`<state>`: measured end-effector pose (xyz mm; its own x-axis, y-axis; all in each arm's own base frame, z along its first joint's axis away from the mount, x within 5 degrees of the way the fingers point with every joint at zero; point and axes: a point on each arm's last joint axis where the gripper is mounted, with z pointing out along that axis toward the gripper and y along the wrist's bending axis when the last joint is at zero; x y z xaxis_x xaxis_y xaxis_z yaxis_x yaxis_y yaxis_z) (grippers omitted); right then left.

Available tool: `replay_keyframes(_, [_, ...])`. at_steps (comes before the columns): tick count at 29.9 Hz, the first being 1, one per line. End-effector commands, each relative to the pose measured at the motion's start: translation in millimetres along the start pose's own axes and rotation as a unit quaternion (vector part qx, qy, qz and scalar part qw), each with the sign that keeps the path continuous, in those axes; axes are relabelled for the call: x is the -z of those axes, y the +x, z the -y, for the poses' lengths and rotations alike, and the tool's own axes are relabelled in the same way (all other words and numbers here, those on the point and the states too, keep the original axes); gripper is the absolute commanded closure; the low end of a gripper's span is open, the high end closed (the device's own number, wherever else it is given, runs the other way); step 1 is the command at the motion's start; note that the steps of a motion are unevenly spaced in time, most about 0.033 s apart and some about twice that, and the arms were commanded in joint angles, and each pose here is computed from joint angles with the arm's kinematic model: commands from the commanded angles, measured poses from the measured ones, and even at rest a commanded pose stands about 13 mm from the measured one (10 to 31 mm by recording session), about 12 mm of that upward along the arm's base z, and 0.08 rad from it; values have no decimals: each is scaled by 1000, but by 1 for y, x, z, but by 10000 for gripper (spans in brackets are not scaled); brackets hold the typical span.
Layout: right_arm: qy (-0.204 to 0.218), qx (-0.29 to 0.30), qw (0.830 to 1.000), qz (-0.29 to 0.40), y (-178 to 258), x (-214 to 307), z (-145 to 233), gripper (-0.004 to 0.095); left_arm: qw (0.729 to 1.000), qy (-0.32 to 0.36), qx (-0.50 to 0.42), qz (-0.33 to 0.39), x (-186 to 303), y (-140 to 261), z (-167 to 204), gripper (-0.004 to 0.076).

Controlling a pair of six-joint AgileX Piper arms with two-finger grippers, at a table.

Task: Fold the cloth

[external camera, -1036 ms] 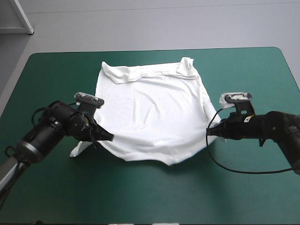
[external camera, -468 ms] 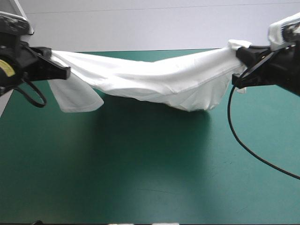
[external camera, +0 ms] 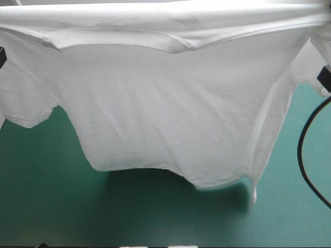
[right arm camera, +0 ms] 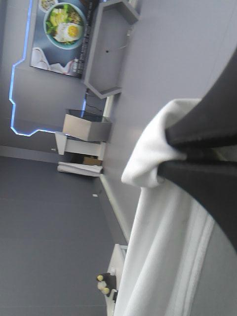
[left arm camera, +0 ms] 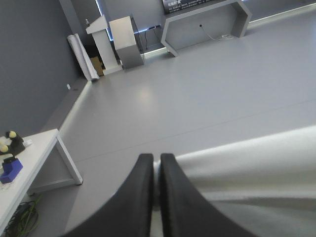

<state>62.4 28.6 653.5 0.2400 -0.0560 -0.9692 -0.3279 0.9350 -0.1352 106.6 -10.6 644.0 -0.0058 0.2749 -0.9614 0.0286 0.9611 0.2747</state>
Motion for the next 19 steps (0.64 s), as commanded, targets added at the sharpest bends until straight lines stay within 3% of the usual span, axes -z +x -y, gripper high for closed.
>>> replay_keyframes(1, [37, 25, 995, 85, -23, 19, 3, 923, 998, -57, -15, 6, 12, -2, -17, 732])
replay_keyframes(5, [48, 37, 992, 106, -27, 18, 5, 923, 996, -81, -24, 41, 19, -10, -24, 732])
replay_keyframes(9, [52, 39, 995, 79, -18, -3, 10, 923, 995, -80, -39, 37, 3, -11, -16, 732])
replay_keyframes(19, [47, 29, 995, -78, 50, -120, 31, 923, 989, -18, -127, -67, -139, 15, 69, 732])
